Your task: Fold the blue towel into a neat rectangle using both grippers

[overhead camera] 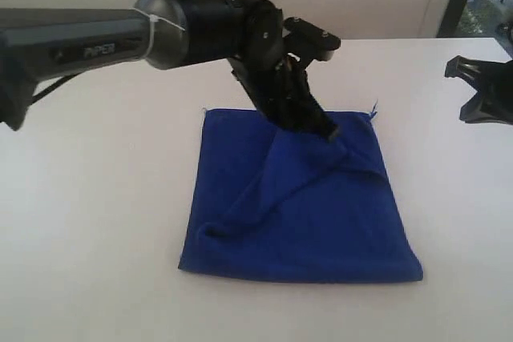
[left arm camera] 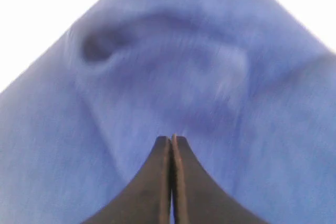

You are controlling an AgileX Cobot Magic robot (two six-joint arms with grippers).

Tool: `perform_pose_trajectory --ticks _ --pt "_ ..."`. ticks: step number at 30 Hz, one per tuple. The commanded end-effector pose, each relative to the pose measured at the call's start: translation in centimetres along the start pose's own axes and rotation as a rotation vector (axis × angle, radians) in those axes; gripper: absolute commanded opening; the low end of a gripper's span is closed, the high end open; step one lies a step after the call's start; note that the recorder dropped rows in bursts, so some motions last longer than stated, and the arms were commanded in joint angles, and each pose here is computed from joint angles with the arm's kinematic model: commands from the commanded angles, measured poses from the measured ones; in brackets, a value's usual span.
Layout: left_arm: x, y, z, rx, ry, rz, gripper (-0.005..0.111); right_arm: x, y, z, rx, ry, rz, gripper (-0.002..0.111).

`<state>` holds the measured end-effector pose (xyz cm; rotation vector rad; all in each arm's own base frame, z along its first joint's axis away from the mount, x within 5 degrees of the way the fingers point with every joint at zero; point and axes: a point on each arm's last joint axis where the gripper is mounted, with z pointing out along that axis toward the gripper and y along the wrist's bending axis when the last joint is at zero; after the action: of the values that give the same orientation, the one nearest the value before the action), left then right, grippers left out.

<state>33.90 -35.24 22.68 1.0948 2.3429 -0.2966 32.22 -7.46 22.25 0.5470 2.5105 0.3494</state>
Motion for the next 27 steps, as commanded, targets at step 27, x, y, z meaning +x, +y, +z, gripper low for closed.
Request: perform_pose_trajectory --ticks 27 --pt "-1.9 -4.3 5.0 0.056 -0.137 0.061 0.044 -0.5 -0.2 -0.2 0.016 -0.055 -0.025 0.0"
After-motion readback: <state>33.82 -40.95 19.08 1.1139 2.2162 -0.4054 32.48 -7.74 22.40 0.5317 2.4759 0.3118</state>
